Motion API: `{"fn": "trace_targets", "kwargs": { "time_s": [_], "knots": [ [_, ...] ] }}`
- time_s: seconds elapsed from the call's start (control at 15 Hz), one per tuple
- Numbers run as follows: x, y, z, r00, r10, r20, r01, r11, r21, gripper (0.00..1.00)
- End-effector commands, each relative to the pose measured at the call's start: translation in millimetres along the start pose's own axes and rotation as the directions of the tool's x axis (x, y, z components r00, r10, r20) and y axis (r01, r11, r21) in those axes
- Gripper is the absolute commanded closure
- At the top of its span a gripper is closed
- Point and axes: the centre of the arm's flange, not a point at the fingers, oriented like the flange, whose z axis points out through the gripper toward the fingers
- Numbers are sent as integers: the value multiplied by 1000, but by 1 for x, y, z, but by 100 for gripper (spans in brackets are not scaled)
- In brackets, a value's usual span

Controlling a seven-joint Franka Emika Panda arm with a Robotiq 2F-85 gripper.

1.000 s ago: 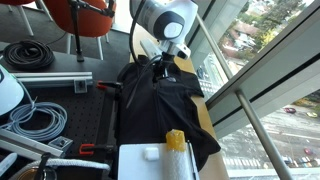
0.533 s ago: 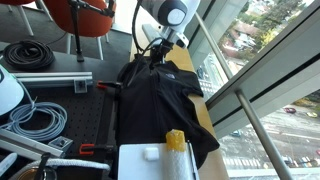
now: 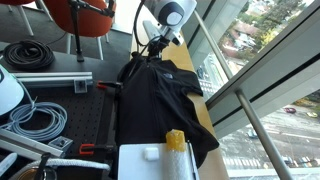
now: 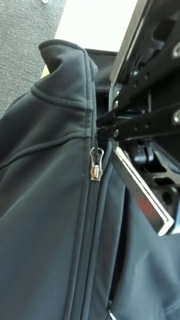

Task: Zip up the black jumper

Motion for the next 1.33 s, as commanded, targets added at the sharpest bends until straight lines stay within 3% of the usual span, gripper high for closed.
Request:
{"fn": "trace_targets", "kwargs": {
  "time_s": [0.0, 0.87, 1.27],
  "knots": [
    [31, -42, 4, 1000, 6, -6, -6, 999, 46, 98],
    [46, -134, 21, 995, -95, -36, 97, 992, 75, 98],
    [56, -132, 22, 992, -110, -64, 114, 992, 57, 98]
  ]
}}
